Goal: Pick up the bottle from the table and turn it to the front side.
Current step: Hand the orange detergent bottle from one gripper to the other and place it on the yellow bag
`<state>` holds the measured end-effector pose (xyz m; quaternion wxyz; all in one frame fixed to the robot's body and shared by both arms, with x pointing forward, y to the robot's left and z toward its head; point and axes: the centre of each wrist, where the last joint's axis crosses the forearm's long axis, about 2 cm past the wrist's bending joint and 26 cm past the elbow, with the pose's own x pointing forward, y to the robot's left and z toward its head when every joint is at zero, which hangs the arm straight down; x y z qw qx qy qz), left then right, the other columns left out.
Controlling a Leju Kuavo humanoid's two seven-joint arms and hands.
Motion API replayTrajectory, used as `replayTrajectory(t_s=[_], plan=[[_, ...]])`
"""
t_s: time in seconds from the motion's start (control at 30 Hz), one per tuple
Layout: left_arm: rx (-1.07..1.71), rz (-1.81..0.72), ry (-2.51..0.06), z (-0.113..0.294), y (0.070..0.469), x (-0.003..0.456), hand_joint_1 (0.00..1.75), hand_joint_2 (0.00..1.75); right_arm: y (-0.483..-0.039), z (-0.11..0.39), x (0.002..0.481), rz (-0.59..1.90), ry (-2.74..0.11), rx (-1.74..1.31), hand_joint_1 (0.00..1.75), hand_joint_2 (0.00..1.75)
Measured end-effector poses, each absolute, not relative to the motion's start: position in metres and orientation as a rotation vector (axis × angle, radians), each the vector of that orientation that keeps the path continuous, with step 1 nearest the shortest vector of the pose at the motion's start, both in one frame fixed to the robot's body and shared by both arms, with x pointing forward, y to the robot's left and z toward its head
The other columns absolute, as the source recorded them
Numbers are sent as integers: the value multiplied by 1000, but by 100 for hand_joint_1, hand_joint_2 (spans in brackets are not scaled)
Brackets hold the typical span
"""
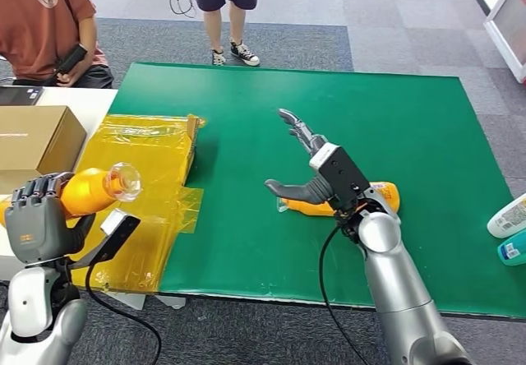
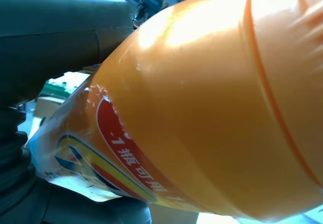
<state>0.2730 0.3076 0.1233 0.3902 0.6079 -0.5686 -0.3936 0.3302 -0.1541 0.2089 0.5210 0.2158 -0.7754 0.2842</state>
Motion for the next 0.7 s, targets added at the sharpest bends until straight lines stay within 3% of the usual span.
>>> replayTrajectory(t_s=[0.3,0.7], plan=[[1485,-1010,-1355,89,323,276,175,175,-140,218,325,747,-1891,565,0,175],[1466,-1026,-1312,78,330,273,175,175,-129,224,317,795,-1914,608,0,175]])
